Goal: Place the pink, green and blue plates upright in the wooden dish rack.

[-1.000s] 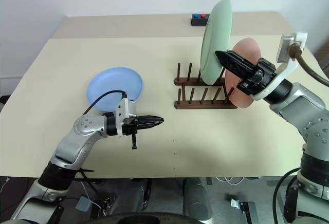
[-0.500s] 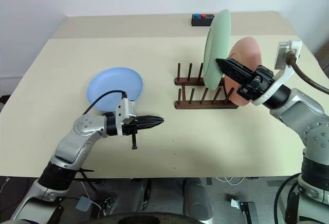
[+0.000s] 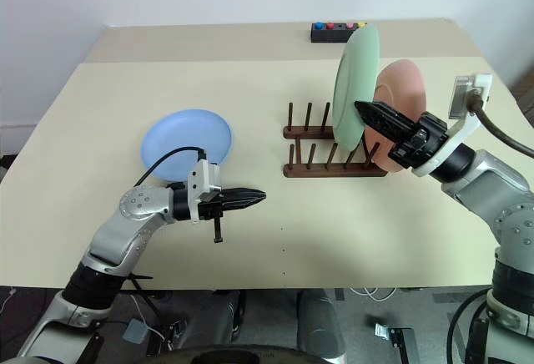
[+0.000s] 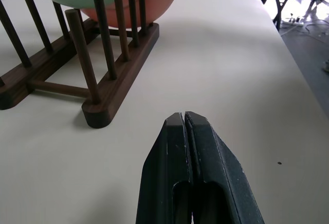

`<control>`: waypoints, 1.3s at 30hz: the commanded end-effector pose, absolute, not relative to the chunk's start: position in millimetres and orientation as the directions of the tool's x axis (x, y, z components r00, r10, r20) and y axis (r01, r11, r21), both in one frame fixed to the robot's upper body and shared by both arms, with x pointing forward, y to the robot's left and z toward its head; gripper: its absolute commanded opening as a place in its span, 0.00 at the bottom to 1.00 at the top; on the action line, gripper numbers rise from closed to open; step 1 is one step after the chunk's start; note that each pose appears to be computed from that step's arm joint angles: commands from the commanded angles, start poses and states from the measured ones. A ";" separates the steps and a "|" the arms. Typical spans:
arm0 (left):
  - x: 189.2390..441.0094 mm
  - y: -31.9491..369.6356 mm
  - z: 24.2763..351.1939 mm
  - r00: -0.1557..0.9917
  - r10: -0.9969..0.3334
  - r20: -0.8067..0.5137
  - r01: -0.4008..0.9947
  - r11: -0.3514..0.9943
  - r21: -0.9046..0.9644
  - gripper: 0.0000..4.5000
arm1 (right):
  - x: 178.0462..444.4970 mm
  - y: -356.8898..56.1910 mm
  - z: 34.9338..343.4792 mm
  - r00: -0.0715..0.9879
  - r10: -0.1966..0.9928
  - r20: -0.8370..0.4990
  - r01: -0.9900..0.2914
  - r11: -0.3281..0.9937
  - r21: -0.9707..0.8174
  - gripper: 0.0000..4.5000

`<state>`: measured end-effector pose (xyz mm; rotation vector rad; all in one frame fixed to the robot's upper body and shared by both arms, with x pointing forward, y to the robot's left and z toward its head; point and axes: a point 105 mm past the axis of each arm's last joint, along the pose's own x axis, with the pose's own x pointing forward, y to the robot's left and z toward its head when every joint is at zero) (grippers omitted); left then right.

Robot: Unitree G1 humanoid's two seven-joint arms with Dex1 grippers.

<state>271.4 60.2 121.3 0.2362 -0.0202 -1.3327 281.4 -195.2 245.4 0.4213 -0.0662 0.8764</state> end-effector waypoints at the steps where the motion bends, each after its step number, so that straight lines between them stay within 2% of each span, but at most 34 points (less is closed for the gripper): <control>1: 268.3 58.3 125.6 0.230 -0.967 -0.109 0.958 0.205 0.202 0.00 | 277.9 -200.3 251.0 0.642 0.727 0.242 -0.761 0.567 0.315 0.01; 12: 268.5 57.6 125.3 0.230 -0.967 -0.110 0.957 0.204 0.206 0.00 | 276.6 -201.1 244.8 0.627 0.750 0.211 -0.768 0.551 0.325 0.01; 15: 268.5 57.5 125.3 0.230 -0.967 -0.109 0.957 0.204 0.206 0.00 | 277.3 -202.2 245.2 0.632 0.745 0.213 -0.766 0.557 0.321 0.20; 18: 268.6 57.3 125.4 0.229 -0.967 -0.109 0.957 0.204 0.206 0.00 | 278.6 -204.7 245.9 0.644 0.736 0.208 -0.758 0.578 0.301 0.52; 22: 268.5 57.1 125.9 0.228 -0.968 -0.108 0.957 0.203 0.207 0.00 | 278.3 -208.4 248.0 0.657 0.732 0.179 -0.750 0.615 0.243 0.52; 30: 272.9 62.6 131.7 0.254 -0.963 -0.087 0.951 0.232 0.205 0.00 | 270.3 -216.0 257.9 0.675 0.735 0.061 -0.737 0.676 0.007 0.52; 36: 290.8 81.3 149.0 0.345 -0.938 -0.012 0.927 0.339 0.158 0.00 | 258.6 -211.2 274.5 0.640 0.768 0.024 -0.759 0.636 -0.139 0.52; 39: 309.1 99.2 165.9 0.450 -0.891 0.054 0.885 0.453 0.107 0.18 | 256.6 -216.1 278.5 0.646 0.763 0.000 -0.750 0.635 -0.186 0.69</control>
